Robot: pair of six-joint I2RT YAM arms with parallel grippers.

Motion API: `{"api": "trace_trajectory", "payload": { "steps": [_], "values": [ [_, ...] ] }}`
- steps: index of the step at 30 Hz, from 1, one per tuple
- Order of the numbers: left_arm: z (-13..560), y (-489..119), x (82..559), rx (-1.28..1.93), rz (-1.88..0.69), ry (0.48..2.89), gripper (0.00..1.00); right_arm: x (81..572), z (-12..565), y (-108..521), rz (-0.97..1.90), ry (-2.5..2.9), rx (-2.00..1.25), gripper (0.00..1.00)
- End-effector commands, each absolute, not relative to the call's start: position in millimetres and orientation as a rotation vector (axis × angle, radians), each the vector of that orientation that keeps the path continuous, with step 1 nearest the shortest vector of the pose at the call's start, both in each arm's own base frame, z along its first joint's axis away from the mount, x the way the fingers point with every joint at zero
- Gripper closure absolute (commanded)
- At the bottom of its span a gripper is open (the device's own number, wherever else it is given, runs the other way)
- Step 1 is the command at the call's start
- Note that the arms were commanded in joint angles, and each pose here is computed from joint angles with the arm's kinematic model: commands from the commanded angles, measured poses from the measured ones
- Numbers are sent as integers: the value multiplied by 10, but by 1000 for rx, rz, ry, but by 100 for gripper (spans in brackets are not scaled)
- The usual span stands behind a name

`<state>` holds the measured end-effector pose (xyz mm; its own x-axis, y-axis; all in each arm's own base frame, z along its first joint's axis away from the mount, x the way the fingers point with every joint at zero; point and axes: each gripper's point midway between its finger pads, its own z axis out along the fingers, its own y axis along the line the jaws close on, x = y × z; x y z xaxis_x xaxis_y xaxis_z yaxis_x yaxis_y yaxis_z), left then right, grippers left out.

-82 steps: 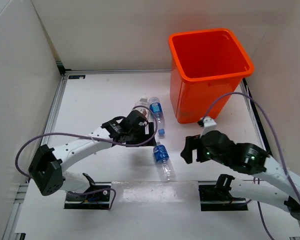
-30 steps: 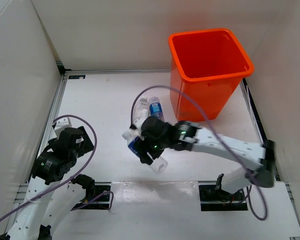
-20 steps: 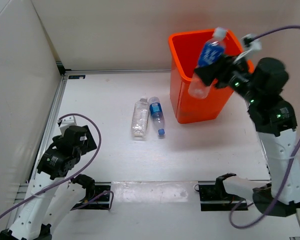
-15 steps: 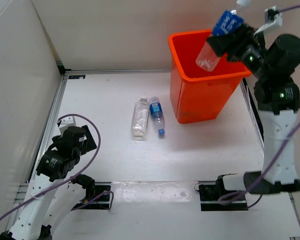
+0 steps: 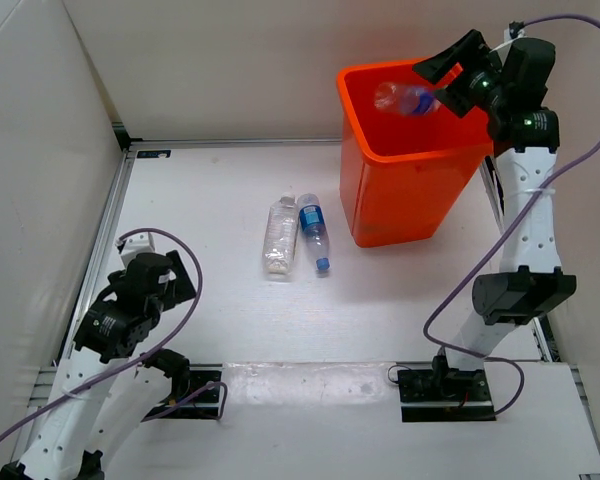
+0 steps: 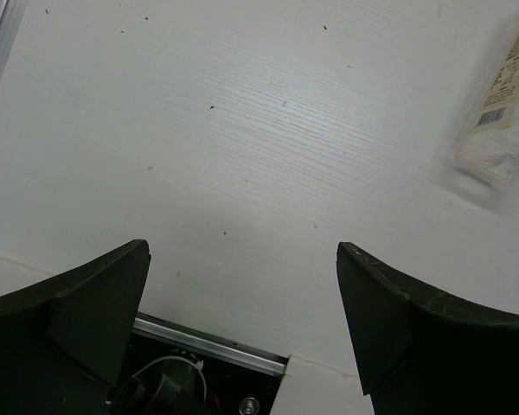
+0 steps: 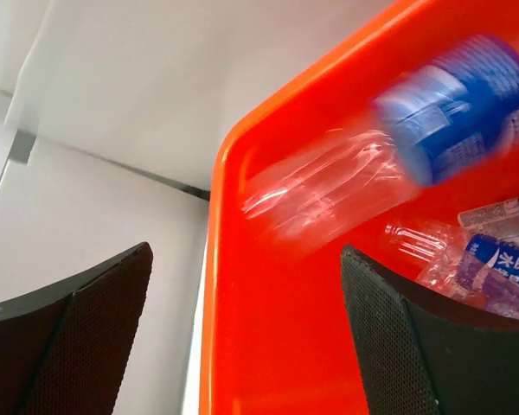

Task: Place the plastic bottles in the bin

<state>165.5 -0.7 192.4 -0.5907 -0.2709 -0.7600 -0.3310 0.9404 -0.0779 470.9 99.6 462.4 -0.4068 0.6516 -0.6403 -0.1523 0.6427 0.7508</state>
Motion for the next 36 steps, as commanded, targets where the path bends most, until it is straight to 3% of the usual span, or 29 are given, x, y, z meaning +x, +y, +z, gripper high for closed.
{"api": "trace_trajectory", "payload": {
  "steps": [1, 3, 6, 14, 16, 22, 23, 27, 30, 34, 36],
  "values": [
    [1891, -49, 1710, -436, 73, 2237, 1, 4178, 5475, 900, 887, 1585, 212, 10],
    [1873, -56, 1714, -452, 74, 2244, 1, 3882, 5715, 821, 741, 1469, 124, 10],
    [1895, -112, 1743, -499, 22, 2232, 1, 3753, 5742, 872, 752, 1489, 107, 10],
    [2532, -741, 2397, -410, -343, 2055, 1, 2925, 5374, 1544, 860, 1555, -108, 10],
    [2511, -972, 2598, -350, -394, 2124, 1, 2790, 5165, 1558, 861, 1575, -116, 10],
    [2395, -1543, 3103, -109, -434, 2311, 1, 2674, 4660, 1469, 802, 1699, -82, 10],
    [2171, -1658, 3243, -82, -404, 2370, 1, 2676, 4615, 1441, 762, 1708, -100, 10],
    [2184, -1937, 3714, -74, -429, 2311, 1, 2726, 4557, 1321, 619, 1733, -103, 10],
    [1745, -2120, 3961, -59, -408, 2415, 1, 2809, 4489, 1203, 529, 1750, -80, 10],
    [1591, -2338, 4169, 70, -379, 2434, 1, 2928, 4442, 1084, 398, 1741, -70, 10],
    [1351, -2378, 4210, 118, -327, 2473, 1, 3018, 4419, 909, 204, 1730, -87, 10]
  ]
}}
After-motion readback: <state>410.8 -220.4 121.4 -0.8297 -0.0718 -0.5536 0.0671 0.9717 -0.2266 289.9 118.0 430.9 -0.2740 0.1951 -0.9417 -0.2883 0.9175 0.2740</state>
